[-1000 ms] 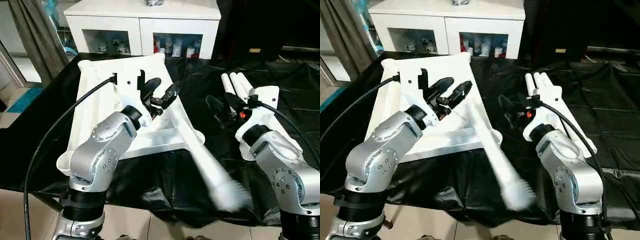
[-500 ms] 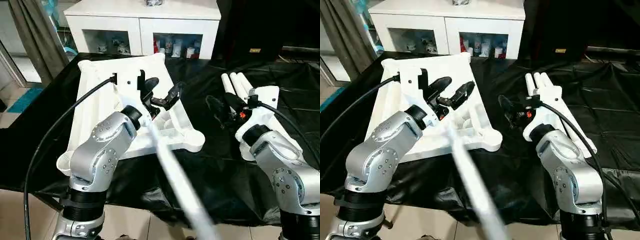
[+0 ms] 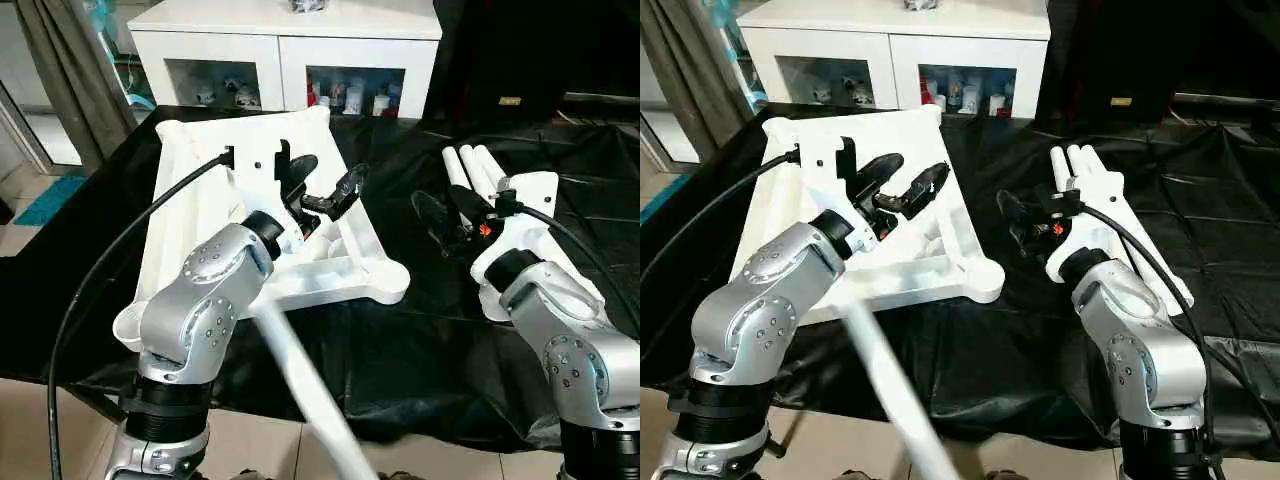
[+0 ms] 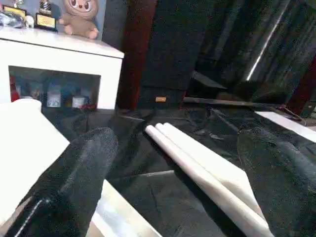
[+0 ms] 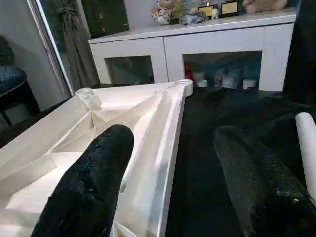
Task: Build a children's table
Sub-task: Pick table leg
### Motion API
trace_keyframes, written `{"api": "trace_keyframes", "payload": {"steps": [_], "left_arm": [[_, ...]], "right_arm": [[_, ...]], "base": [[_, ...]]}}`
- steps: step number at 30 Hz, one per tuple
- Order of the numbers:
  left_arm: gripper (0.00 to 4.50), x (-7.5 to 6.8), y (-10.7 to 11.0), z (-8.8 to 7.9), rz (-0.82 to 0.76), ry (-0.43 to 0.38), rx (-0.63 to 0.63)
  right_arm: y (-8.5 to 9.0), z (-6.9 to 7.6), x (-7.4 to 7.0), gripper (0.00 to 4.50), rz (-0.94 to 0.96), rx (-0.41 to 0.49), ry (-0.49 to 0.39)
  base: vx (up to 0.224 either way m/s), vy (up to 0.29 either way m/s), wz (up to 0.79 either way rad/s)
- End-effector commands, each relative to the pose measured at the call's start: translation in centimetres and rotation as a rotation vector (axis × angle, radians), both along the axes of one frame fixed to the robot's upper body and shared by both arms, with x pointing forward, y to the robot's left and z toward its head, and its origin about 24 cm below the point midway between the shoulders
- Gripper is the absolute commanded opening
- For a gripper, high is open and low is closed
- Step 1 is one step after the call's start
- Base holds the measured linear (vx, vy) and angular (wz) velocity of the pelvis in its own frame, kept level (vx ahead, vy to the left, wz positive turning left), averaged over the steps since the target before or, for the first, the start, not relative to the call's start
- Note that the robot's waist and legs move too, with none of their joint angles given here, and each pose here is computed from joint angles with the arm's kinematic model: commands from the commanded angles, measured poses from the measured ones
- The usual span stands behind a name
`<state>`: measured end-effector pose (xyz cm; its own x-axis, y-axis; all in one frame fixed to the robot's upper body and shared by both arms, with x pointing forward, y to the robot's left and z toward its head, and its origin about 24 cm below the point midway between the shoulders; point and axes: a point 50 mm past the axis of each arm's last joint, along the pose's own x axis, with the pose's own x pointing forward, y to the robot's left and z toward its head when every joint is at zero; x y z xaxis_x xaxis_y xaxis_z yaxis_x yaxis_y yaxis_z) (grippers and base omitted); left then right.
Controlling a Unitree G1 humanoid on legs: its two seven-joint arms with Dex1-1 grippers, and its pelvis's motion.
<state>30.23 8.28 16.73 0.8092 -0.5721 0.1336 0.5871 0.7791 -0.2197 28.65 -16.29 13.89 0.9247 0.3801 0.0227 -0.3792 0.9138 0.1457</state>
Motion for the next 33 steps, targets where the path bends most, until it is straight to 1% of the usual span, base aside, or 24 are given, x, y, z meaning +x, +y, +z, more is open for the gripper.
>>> {"api": "trace_keyframes", "payload": {"steps": [1, 33], "left_arm": [[4.42, -0.14, 0.12, 0.4, 0.01, -0.022, 0.0], [4.42, -0.14, 0.12, 0.4, 0.01, -0.022, 0.0]], "right_arm": [[0.01, 0.22, 0.16, 3.02, -0.004, 0.003, -0.008], [0.01, 0.22, 0.16, 3.02, -0.004, 0.003, -0.008]], "base": [[0.0, 0.0, 0.0], [0.0, 0.0, 0.0]]}}
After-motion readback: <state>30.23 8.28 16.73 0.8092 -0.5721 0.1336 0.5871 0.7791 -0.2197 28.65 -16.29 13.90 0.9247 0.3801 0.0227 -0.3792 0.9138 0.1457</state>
